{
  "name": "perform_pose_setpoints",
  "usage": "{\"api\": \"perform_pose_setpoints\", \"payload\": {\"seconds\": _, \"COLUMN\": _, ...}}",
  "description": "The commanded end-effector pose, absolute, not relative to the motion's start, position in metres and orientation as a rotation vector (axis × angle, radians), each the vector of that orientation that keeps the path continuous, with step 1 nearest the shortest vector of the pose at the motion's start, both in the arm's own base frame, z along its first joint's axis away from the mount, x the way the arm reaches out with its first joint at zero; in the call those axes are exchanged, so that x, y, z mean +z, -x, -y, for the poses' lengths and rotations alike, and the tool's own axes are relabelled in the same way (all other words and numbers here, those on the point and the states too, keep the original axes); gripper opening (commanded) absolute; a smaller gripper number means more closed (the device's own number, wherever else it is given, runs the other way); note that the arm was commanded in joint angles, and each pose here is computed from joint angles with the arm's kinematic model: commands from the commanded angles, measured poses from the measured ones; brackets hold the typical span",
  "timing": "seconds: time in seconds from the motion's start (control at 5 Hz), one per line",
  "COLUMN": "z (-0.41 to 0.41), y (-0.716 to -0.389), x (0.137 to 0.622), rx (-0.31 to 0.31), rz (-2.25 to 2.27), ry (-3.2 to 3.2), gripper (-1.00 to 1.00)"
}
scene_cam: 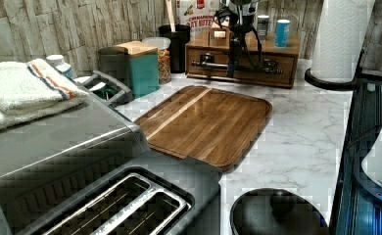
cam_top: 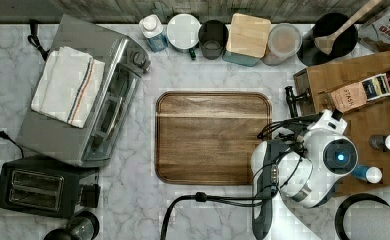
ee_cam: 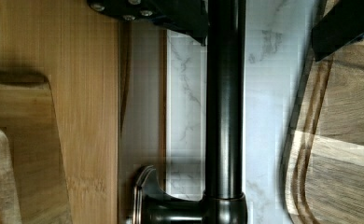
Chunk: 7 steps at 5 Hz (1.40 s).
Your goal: Open the drawer.
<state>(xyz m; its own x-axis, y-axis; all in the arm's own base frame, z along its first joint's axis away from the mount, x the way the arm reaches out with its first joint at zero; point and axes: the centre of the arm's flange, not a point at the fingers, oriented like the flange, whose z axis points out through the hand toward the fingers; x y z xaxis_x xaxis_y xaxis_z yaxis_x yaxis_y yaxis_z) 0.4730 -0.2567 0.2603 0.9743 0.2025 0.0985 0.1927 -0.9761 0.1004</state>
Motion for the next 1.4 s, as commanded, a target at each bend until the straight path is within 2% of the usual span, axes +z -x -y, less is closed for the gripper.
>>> {"api": "perform_pose_setpoints", "payload": {"seconds": 0.2, "z": 0.251, "y": -0.458, "x": 0.262, "rx": 0.251, "rz": -0.154, "ry": -3.038, "gripper": 1.00}}
{"api": "perform_pose_setpoints", "payload": {"seconds": 0.4, "z": 0.235, "y": -0.459, "x": 0.256, "rx": 0.244, "rz": -0.147, "ry": -3.037, "gripper": 1.00}}
{"api": "perform_pose_setpoints", "payload": {"seconds": 0.8, "z": 0.229, "y": -0.459, "x": 0.226, "rx": 0.304, "rz": -0.230, "ry": -3.026, "gripper": 1.00}}
{"api": "perform_pose_setpoints", "payload": {"seconds": 1.0, "z": 0.226, "y": -0.457, "x": 0.218, "rx": 0.312, "rz": -0.258, "ry": -3.041, "gripper": 1.00}}
{"api": "perform_pose_setpoints", "payload": {"seconds": 1.4, "z": 0.207, "y": -0.452, "x": 0.230, "rx": 0.229, "rz": -0.264, "ry": -3.077, "gripper": 1.00}}
